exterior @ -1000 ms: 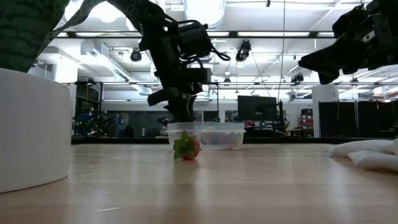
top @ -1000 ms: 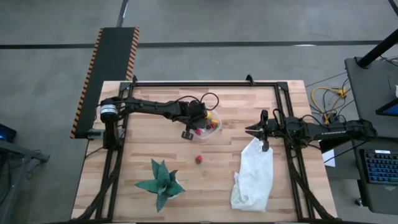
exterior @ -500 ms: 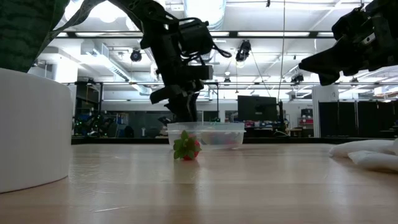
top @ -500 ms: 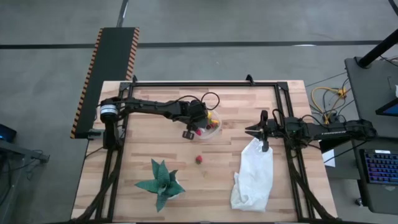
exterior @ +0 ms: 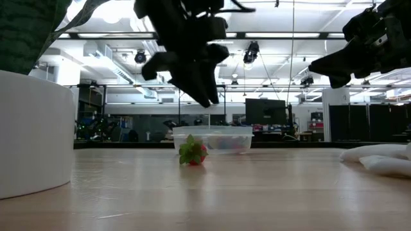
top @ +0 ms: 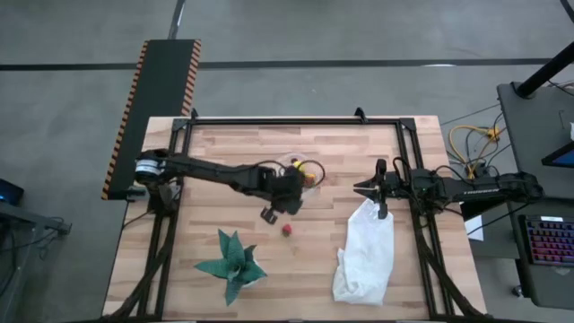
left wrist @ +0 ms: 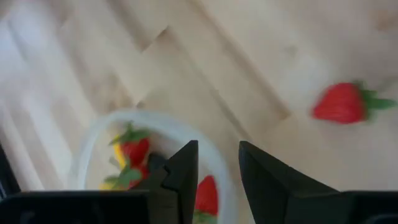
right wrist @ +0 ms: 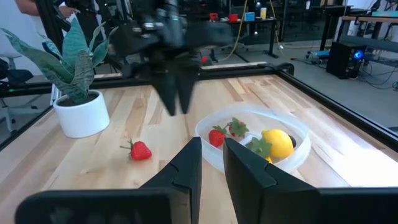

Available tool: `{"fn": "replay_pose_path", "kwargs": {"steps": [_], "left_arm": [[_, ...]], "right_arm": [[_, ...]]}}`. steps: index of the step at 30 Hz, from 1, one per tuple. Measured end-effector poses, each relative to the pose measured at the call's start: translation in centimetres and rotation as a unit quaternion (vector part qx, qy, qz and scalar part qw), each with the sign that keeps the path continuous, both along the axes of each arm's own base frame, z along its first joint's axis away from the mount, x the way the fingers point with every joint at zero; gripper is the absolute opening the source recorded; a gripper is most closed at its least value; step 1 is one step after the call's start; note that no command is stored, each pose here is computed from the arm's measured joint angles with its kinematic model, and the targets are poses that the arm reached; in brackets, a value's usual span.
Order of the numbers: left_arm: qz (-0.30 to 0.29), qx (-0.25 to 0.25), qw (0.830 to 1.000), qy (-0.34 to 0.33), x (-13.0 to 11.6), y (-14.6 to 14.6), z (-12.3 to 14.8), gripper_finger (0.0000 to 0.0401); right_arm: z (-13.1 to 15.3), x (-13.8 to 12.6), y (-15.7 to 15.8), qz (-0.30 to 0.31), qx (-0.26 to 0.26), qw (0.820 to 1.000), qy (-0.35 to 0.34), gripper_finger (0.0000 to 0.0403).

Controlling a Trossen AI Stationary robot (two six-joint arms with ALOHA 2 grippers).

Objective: Pick and placing Produce into tupperware
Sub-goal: Put the strawberry into the bin

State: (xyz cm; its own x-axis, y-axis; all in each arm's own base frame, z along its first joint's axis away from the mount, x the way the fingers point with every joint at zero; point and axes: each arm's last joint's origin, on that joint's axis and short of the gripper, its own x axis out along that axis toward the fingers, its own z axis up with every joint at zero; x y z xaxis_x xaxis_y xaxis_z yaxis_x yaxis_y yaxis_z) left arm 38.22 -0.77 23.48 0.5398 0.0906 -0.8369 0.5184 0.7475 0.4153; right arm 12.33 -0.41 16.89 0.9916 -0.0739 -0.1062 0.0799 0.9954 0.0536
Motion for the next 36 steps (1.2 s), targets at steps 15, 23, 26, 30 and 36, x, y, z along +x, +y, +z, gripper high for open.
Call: {"fn": "replay_pose_path", "kwargs": {"steps": [15, 23, 26, 30, 36], "left_arm": [[-0.123, -0.026, 0.992, 0.007, -0.7, -6.5, -0.2, 0.0101], [-0.15, -0.006, 0.988, 0.031, -0.3, -8.2, -2.4, 0.0101], [-0.148, -0.002, 0.988, 0.038, -0.3, -8.2, -2.8, 0.0101], [-0.146, 0.0, 0.988, 0.049, -0.3, -8.2, -3.2, 0.0101], [-0.153, -0.01, 0.986, 0.064, -0.2, -8.4, -4.0, 0.0101]], "right_arm": [[0.0, 0.0, 0.0, 0.0, 0.005, 1.0, -0.001, 0.0059], [0.0, 0.0, 0.0, -0.002, 0.024, 1.0, -0.003, 0.0059], [0.0, 0.0, 0.0, -0.002, 0.026, 1.0, -0.003, 0.0059], [0.0, 0.0, 0.0, -0.003, 0.026, 1.0, -0.002, 0.0059], [-0.1, 0.0, 0.0, -0.002, 0.026, 1.0, 0.0, 0.0059]]}}
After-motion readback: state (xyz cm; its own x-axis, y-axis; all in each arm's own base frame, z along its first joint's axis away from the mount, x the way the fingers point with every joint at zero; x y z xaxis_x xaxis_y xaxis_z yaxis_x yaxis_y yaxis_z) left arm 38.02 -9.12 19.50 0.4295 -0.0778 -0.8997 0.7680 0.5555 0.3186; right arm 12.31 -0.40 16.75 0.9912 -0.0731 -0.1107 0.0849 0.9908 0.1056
